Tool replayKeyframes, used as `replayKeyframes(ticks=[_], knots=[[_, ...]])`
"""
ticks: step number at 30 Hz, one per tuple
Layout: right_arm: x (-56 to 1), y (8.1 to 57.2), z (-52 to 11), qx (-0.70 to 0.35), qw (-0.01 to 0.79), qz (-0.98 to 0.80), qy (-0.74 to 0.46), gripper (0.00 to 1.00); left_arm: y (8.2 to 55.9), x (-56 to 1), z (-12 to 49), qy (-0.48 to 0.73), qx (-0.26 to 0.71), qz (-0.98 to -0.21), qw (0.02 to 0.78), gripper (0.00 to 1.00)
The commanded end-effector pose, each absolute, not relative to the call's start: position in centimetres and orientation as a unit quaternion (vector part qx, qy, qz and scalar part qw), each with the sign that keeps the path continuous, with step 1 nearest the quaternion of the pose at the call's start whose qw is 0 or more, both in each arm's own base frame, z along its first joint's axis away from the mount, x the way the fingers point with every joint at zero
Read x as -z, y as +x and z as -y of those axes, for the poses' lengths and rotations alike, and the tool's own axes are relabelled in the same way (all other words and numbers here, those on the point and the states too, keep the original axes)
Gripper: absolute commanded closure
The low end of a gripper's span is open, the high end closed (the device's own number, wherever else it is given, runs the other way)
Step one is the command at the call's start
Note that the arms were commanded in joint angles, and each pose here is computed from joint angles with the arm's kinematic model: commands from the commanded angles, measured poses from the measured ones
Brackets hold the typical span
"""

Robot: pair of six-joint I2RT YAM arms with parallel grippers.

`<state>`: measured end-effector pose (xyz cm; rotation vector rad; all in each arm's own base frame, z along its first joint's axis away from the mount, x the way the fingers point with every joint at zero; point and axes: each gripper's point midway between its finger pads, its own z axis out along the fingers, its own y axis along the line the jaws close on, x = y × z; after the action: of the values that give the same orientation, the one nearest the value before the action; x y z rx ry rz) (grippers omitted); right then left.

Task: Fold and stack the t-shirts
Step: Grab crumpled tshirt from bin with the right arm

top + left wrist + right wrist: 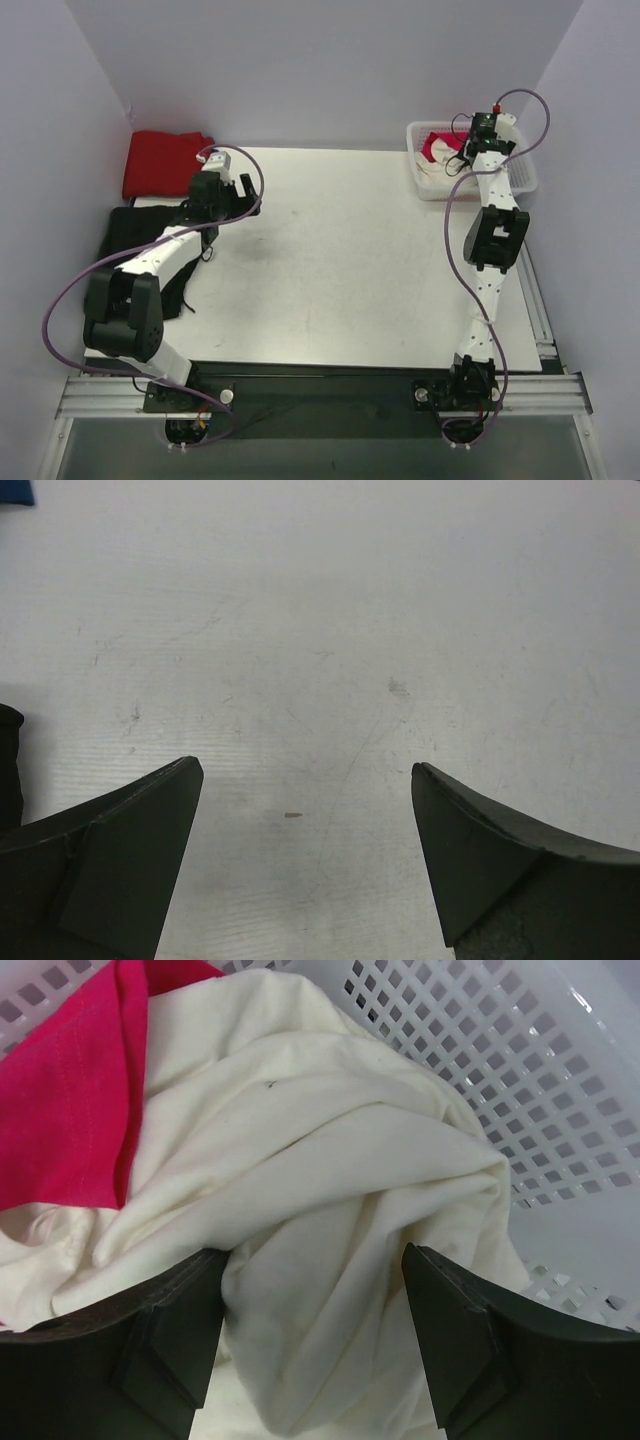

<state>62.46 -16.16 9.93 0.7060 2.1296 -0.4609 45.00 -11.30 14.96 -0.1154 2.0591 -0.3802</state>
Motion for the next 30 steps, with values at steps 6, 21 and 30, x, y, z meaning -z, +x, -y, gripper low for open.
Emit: replayKeyframes(ticks=[6,21,30], knots=[[-10.0,62.5,18.3,0.172,0.416,-0.839,0.305,0.54,46.9,-18.3,13.0,-0.034,0.183,-0.827,0.53,0.03],[-16.4,62.8,14.5,0.175,0.469,-0.811,0.302,1.0,47.0,-18.7,14.2,-0.021,0.181,-0.825,0.534,0.03],[-26.1,62.5,9.7,0.177,0.546,-0.772,0.273,1.0,46.4,-19.7,14.8,-0.01,0.182,-0.82,0.542,0.03]])
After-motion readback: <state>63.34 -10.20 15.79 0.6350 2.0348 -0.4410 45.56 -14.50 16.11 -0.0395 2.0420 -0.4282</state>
